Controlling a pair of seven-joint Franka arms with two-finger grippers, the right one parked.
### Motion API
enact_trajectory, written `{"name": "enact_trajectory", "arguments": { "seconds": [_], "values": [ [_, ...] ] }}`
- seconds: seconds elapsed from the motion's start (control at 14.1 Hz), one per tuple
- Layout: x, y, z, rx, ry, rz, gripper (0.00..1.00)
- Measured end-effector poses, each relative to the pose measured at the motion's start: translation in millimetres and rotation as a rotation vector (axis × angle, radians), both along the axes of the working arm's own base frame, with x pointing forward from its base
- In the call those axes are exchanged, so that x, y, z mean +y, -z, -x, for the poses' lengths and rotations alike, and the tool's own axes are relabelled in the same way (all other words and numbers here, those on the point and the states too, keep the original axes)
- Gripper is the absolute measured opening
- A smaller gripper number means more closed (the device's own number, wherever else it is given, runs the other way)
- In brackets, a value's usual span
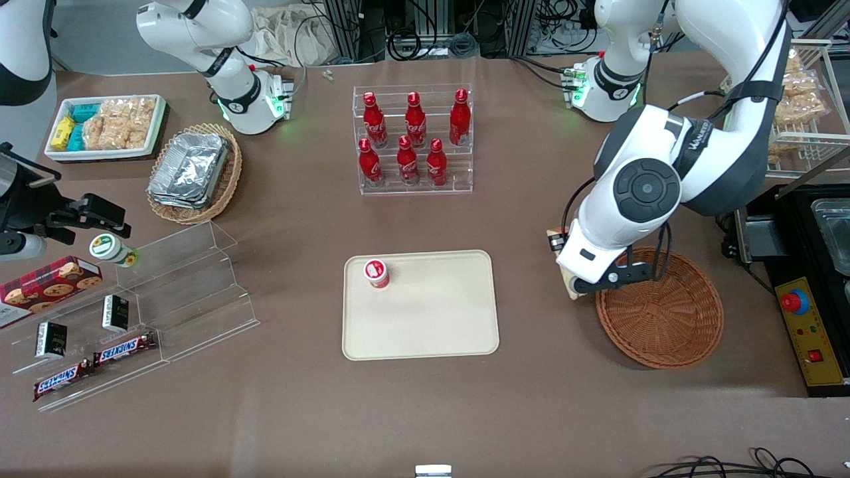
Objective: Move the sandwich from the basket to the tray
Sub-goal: 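Carry the sandwich over to the white tray with the left gripper, then lower the sandwich onto the tray and open the left gripper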
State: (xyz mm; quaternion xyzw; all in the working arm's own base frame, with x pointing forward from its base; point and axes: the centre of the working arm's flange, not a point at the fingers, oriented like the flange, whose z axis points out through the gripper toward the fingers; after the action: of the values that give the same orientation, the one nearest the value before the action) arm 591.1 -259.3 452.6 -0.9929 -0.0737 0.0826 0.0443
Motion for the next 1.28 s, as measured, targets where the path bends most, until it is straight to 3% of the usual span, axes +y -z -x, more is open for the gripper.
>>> {"name": "enact_trajectory", "arguments": {
  "seconds": [0.14, 0.57, 0.92, 1.28],
  "values": [
    [-9, 8, -4, -0.017, 0.031, 0.028, 0.15],
    [-47, 67, -29, -0.111, 0.051, 0.172, 0.15],
    [-108, 120, -11, -0.102, 0.109, 0.211, 0.15],
    [-120, 159, -9, -0.082, 0.118, 0.229, 0.15]
  ]
}}
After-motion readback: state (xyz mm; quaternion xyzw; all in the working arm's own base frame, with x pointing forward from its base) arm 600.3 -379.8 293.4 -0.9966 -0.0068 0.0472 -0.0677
